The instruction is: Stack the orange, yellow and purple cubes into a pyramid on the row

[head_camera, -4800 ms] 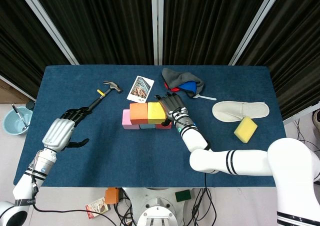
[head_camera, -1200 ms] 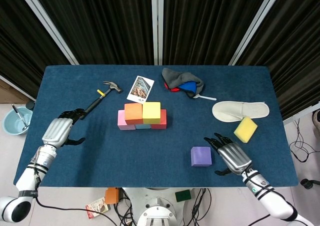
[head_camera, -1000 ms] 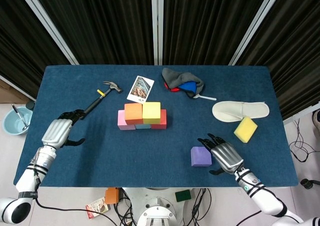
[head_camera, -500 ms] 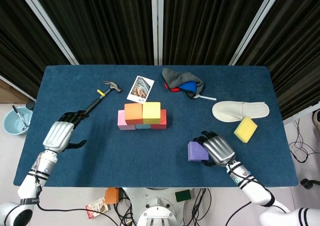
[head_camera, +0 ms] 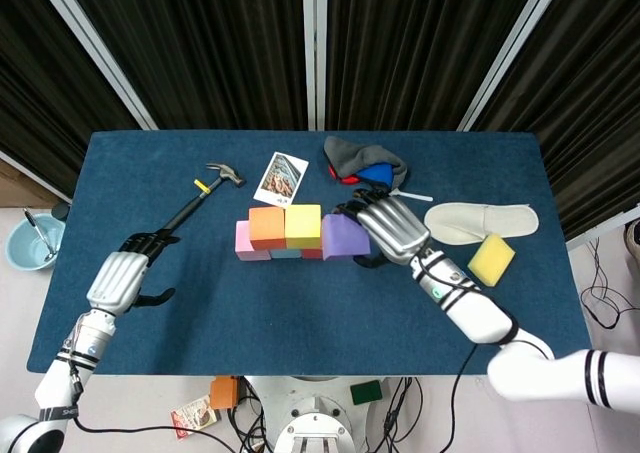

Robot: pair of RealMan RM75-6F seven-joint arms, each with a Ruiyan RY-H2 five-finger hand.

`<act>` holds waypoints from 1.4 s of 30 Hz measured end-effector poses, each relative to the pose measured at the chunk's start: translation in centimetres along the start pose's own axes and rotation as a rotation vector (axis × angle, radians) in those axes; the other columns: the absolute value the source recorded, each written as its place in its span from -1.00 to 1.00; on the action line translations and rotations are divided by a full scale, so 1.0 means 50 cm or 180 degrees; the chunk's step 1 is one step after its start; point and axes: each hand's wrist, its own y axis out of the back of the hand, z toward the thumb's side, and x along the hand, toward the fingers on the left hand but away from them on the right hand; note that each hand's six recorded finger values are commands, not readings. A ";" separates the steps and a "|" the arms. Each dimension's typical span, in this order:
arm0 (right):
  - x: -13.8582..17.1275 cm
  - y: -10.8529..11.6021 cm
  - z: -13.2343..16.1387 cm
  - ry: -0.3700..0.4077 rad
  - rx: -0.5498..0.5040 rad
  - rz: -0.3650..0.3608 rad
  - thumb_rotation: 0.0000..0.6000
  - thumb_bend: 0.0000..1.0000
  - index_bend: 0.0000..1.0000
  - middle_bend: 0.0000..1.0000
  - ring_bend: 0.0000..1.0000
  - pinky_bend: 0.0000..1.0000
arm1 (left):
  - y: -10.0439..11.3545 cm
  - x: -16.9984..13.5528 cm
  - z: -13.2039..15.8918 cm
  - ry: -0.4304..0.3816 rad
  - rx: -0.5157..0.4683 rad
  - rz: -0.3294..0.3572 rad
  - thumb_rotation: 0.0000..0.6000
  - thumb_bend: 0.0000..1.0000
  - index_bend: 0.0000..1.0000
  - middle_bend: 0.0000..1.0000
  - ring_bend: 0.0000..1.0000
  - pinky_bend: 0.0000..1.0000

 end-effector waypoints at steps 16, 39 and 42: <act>-0.228 0.036 0.125 0.0044 0.0248 0.0462 1.00 -0.39 -0.13 -0.26 -0.70 -0.56 | -0.008 -0.004 -0.039 0.0146 -0.0150 -0.0022 1.00 -0.66 -0.61 -0.74 -0.72 -0.73; -0.258 0.007 0.136 -0.0052 0.0302 0.0523 1.00 -0.40 -0.21 -0.33 -0.70 -0.60 | -0.018 -0.012 -0.053 0.0169 -0.0212 -0.0030 1.00 -0.66 -0.61 -0.74 -0.72 -0.73; -0.260 0.003 0.137 -0.0061 0.0293 0.0535 1.00 -0.40 -0.22 -0.34 -0.70 -0.60 | -0.019 -0.012 -0.055 0.0177 -0.0215 -0.0031 1.00 -0.66 -0.61 -0.74 -0.72 -0.73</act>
